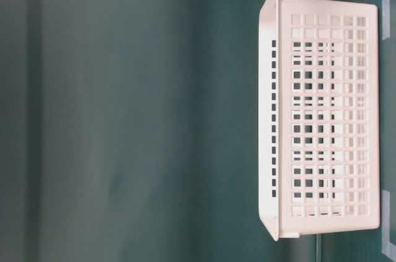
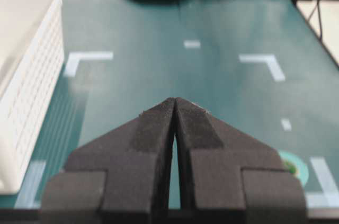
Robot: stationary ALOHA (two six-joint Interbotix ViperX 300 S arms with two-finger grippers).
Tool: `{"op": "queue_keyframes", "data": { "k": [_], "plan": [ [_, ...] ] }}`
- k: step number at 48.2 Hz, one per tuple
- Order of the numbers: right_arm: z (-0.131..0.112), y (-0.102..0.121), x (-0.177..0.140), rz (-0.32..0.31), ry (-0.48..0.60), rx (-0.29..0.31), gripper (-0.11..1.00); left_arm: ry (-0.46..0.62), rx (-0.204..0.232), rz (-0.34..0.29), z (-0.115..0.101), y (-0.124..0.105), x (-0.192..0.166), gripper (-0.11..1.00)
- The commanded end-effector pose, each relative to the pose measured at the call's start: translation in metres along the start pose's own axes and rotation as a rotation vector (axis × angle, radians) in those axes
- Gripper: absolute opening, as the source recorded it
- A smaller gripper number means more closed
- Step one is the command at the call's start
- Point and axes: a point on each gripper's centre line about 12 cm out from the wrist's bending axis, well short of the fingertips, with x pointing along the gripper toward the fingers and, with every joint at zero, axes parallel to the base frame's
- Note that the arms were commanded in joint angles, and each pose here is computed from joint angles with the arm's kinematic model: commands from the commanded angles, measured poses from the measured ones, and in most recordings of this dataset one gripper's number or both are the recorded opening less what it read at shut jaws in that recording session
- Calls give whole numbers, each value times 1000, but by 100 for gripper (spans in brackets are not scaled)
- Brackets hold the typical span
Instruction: Put the tape into the white basket.
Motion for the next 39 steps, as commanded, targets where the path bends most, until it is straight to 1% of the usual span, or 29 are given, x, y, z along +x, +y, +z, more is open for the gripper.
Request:
{"op": "queue_keyframes", "data": {
  "k": [1, 5, 15, 26, 39],
  "plan": [
    [8, 1, 6, 2, -9, 8, 96, 20, -1, -3, -1, 0, 1, -11],
    [9, 1, 9, 0, 0, 9, 96, 42, -1, -3, -6, 0, 0, -11],
    [17, 2, 22, 0, 2, 6, 96, 48, -1, -3, -18, 0, -6, -11],
    [12, 1, 44, -8, 78, 3, 96, 86, -1, -3, -42, 1, -14, -11],
    [10, 1, 68, -13, 136, -2, 96, 92, -3, -3, -51, 1, -16, -11]
  ]
}}
